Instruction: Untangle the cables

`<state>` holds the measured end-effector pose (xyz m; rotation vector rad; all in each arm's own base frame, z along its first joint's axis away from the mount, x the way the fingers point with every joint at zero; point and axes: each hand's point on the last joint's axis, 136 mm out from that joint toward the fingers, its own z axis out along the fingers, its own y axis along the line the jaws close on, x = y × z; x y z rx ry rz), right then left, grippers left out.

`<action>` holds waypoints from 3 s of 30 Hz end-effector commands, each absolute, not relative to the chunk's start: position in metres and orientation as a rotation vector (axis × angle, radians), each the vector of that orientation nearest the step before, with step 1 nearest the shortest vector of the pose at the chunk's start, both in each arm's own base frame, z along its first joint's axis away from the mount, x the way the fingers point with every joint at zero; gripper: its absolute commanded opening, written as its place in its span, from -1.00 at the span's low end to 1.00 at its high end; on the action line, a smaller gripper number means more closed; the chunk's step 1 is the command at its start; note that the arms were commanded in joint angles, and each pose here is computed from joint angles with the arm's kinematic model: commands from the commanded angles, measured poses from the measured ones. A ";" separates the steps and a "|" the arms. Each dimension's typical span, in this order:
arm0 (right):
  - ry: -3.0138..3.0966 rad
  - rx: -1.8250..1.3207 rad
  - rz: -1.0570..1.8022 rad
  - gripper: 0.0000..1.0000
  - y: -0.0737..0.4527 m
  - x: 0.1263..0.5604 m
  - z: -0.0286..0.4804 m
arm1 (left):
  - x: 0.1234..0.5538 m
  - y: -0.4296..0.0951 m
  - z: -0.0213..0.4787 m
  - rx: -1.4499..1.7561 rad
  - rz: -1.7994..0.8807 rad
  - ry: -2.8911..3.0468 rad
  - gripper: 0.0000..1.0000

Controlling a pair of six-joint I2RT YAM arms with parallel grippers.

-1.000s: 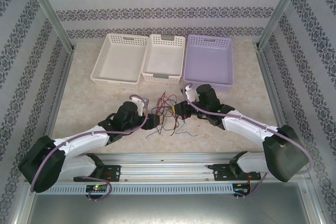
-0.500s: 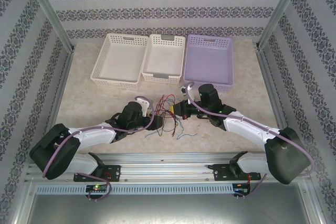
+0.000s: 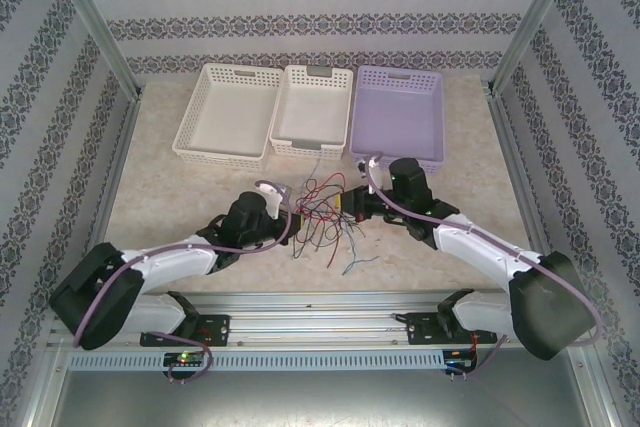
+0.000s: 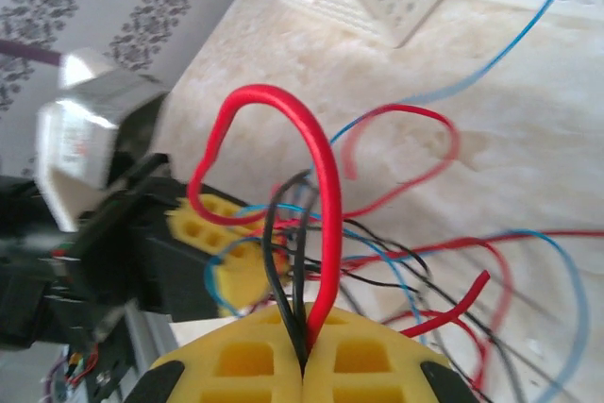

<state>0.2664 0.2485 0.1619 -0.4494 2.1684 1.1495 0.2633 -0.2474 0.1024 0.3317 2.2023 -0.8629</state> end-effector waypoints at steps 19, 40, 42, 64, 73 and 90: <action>2.471 -0.098 0.856 -0.93 0.179 0.278 0.085 | 0.257 -0.181 0.173 0.319 -0.331 2.500 -1.00; 2.330 -0.202 1.020 0.23 0.200 0.259 0.123 | 0.288 -0.230 0.200 0.636 -0.401 2.396 -1.00; 2.320 -0.184 1.013 0.29 0.197 0.259 0.127 | 0.293 -0.231 0.199 0.634 -0.379 2.388 -1.00; 2.174 0.057 1.275 0.21 0.259 0.274 0.173 | 0.268 -0.247 0.223 0.674 -0.637 2.185 -1.00; 2.165 0.268 1.279 0.19 0.248 0.276 0.165 | 0.266 -0.244 0.231 0.672 -0.635 2.147 -1.00; 2.182 0.411 1.258 -0.05 0.256 0.290 0.153 | 0.261 -0.247 0.236 0.679 -0.682 2.108 -1.00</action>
